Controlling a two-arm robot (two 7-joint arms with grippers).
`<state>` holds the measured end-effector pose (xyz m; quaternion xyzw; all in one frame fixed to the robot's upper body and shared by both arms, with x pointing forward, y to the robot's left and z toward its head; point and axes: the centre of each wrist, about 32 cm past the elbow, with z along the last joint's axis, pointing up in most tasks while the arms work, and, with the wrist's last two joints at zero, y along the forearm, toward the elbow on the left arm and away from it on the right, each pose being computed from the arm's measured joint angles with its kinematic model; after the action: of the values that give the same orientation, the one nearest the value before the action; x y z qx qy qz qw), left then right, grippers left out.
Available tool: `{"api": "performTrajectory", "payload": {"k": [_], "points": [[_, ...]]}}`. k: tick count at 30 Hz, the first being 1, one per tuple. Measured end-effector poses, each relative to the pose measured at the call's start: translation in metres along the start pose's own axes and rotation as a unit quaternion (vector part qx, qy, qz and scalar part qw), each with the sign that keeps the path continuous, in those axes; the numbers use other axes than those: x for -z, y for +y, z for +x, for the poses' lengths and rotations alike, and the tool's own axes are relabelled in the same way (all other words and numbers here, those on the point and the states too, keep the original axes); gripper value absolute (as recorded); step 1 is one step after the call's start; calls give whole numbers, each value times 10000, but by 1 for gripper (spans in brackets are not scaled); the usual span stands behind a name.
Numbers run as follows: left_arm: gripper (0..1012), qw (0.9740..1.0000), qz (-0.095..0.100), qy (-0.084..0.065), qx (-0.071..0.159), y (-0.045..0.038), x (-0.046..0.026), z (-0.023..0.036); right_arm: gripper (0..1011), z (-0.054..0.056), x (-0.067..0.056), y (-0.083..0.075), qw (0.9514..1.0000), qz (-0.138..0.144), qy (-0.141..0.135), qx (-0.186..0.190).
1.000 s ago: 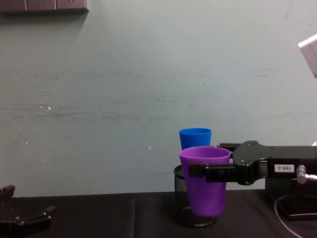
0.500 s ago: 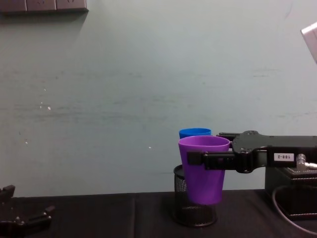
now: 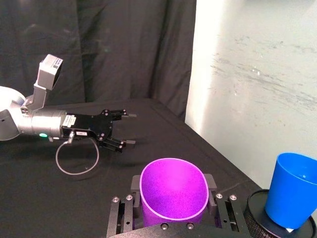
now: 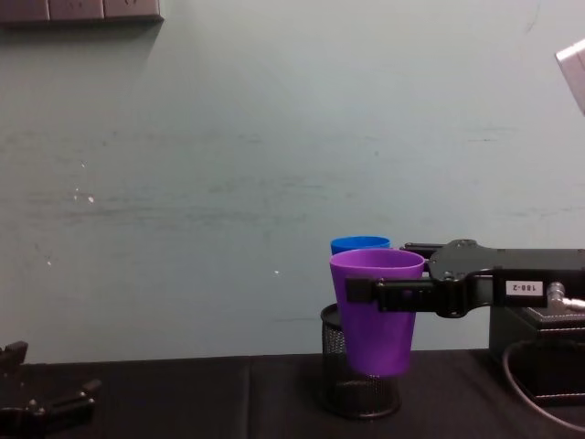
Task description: Pick up one cup with a gripper and tap it against the other cup.
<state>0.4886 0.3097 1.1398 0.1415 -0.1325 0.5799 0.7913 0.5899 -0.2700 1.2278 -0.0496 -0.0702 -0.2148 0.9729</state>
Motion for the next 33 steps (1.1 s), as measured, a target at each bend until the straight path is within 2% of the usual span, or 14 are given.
{"api": "performTrajectory", "payload": {"k": [33], "points": [[1000,10000,0,0,0,0,0,0,739,-1,8,-1,10000,0,3,1]]}}
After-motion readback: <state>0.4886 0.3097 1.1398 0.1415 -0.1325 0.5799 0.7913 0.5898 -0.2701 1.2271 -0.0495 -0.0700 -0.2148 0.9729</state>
